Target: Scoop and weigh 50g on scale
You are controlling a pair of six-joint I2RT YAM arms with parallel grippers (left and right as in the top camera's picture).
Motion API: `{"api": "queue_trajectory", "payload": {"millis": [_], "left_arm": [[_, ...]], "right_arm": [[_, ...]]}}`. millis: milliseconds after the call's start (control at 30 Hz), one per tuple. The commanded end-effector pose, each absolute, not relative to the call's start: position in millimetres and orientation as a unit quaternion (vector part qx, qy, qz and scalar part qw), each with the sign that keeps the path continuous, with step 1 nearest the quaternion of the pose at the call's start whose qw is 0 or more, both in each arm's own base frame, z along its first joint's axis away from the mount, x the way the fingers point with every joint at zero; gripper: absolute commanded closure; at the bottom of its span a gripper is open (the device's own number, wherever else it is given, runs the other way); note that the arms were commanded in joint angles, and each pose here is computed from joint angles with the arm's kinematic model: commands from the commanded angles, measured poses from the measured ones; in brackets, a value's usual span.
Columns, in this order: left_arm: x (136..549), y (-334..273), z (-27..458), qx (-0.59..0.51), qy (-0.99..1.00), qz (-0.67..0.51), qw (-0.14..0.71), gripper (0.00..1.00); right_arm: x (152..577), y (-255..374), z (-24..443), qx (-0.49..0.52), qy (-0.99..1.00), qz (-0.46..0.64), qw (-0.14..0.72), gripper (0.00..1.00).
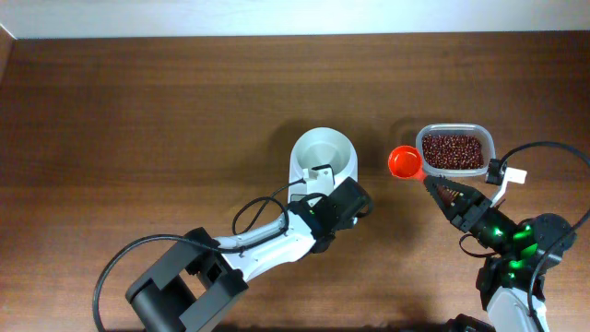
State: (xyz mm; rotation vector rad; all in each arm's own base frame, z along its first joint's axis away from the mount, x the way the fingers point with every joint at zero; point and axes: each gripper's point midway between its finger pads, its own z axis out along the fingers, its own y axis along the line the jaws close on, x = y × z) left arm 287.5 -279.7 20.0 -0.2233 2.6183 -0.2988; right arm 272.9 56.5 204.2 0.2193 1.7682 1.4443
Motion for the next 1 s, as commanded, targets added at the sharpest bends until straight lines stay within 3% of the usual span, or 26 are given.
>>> {"api": "queue_trajectory", "payload": {"millis": [0,667,967], "left_arm": [[289.0,-278.6,13.5,-0.090,0.960,-0.100,0.244,1.00],[300.1,-274.7,19.1,-0.100,0.952,-0.093,0.274,1.00],[283.5,-285.6,27.1,-0.079,0.961,-0.128,0.230,1.00]], "right_arm": [[275.5,52.8,207.8,0.082,0.702,0.565,0.426,0.96],[275.6,52.8,207.8,0.082,0.702,0.565,0.426,0.96],[275.4,53.2,207.6,0.083,0.702,0.567,0.424,0.96]]}}
